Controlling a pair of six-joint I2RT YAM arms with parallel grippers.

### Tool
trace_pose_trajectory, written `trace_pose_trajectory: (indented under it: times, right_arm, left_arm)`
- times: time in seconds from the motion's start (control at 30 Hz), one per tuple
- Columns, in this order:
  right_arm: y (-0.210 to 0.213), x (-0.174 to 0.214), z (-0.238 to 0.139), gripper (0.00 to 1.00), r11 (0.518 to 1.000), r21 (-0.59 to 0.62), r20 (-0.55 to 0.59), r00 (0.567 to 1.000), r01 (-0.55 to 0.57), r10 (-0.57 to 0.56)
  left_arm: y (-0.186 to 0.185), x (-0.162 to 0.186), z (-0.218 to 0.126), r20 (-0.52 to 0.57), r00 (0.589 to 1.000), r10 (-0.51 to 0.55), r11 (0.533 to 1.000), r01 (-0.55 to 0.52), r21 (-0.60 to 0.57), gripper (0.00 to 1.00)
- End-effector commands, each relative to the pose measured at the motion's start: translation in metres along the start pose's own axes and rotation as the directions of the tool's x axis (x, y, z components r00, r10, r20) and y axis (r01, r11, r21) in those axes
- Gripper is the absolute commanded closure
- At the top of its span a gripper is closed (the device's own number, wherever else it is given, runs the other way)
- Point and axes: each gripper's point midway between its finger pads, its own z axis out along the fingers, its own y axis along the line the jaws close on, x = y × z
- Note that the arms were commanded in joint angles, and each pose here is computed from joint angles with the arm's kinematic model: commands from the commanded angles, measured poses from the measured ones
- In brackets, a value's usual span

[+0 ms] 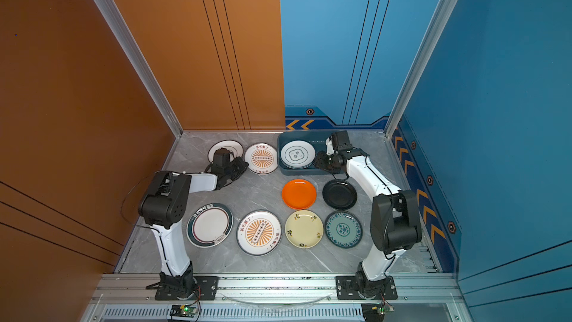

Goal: Place the plates into the plastic bin on the countertop

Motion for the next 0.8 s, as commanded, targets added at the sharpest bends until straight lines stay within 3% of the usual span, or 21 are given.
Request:
trace_pose_trajectory:
  times: [0.0, 0.2, 0.53, 0.77]
  right_arm:
    - [0.006, 0.004, 0.004, 0.48, 1.0, -0.024, -0.007, 1.0, 0.001, -0.001]
    - [0.021, 0.003, 0.001, 0.47, 0.995, -0.098, -0.008, 1.0, 0.014, -0.014]
    - [0.077, 0.01, 0.003, 0.21, 0.922, -0.385, -0.041, 0.998, 0.034, -0.055]
    - [0.111, 0.02, 0.015, 0.21, 0.86, -0.509, -0.1, 0.989, 0.042, -0.107]
  left_arm:
    - [0.012, 0.018, -0.014, -0.064, 0.998, 0.016, 1.0, -0.017, -0.015, 0.97]
    - [0.007, 0.019, -0.044, -0.075, 0.997, 0.029, 0.999, -0.027, 0.03, 1.0]
    - [-0.003, 0.021, -0.112, -0.104, 0.989, 0.101, 0.993, -0.094, 0.074, 1.0]
    - [-0.035, 0.026, -0.148, -0.153, 0.976, 0.156, 0.972, -0.125, 0.198, 1.0]
